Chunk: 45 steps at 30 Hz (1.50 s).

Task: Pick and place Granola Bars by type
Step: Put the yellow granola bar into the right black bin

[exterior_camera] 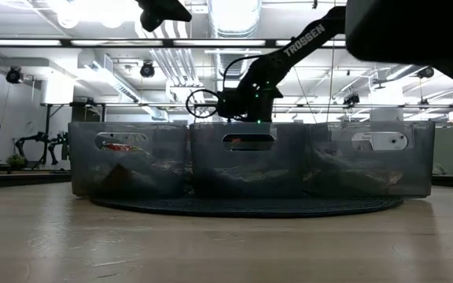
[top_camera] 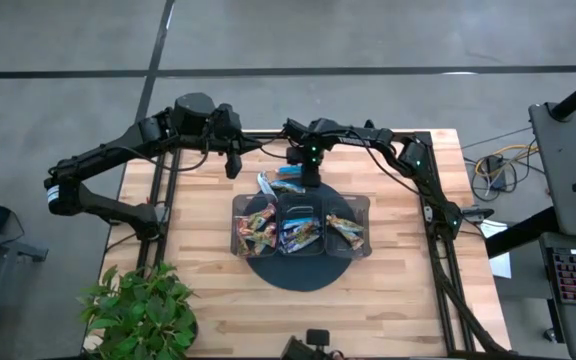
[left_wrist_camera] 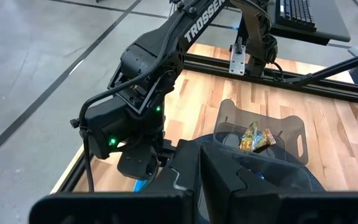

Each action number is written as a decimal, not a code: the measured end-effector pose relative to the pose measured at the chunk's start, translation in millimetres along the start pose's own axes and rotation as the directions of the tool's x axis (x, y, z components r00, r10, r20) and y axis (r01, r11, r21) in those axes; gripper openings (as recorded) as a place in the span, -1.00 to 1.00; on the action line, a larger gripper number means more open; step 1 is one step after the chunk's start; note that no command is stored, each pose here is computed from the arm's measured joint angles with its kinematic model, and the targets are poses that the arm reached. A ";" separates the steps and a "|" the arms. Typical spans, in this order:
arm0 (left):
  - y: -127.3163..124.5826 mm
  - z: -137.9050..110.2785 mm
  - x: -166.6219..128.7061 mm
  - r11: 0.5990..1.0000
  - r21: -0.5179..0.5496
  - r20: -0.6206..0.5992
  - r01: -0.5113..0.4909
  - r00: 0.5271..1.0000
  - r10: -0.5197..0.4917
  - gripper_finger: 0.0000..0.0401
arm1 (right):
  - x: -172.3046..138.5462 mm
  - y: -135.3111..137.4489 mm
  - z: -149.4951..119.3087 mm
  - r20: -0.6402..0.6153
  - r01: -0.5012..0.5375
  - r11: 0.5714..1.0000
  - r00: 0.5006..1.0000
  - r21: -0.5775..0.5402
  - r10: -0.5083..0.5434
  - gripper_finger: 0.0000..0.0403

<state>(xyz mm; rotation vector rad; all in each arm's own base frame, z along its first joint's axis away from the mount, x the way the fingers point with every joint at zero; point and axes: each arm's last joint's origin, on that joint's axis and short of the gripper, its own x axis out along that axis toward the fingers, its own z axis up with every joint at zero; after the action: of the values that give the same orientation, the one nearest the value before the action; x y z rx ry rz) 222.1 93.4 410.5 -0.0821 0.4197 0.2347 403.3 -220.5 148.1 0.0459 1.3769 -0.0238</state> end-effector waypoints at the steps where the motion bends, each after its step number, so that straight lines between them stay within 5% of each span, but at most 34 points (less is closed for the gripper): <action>1: 0.1 0.0 0.0 1.000 0.000 0.000 0.000 1.000 0.000 -1.00 | -1.4 0.3 -0.3 -0.010 -0.005 1.000 1.000 0.001 0.005 -0.77; 12: 0.2 0.0 0.0 1.000 0.000 0.000 -0.001 1.000 0.001 -1.00 | -49.0 -0.3 11.0 -0.022 -0.024 1.000 0.999 0.001 0.024 -0.78; 16: 0.2 0.0 0.0 1.000 0.000 0.000 -0.001 1.000 0.001 -1.00 | -81.2 7.2 9.1 -0.056 -0.149 0.988 0.987 0.030 0.151 -0.78; 20: 0.1 0.1 0.0 1.000 0.001 0.001 0.000 1.000 0.000 -1.00 | -114.8 25.1 6.1 -0.017 -0.290 0.953 0.956 0.084 0.292 -0.79; 29: 0.1 0.0 0.0 1.000 0.001 0.000 0.000 1.000 0.000 -1.00 | -160.4 79.8 -1.9 -0.001 -0.296 0.953 0.955 0.067 0.296 -0.79; 45: 0.0 0.1 0.0 1.000 0.011 0.001 0.000 1.000 0.000 -1.00 | -137.9 136.8 -90.8 0.059 -0.257 0.946 0.966 0.196 0.250 -0.79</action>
<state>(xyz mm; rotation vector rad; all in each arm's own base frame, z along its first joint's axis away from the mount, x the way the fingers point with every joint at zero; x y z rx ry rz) 222.2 93.3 410.5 -0.0716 0.4203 0.2320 293.7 -81.0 268.5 0.3914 1.3221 0.0510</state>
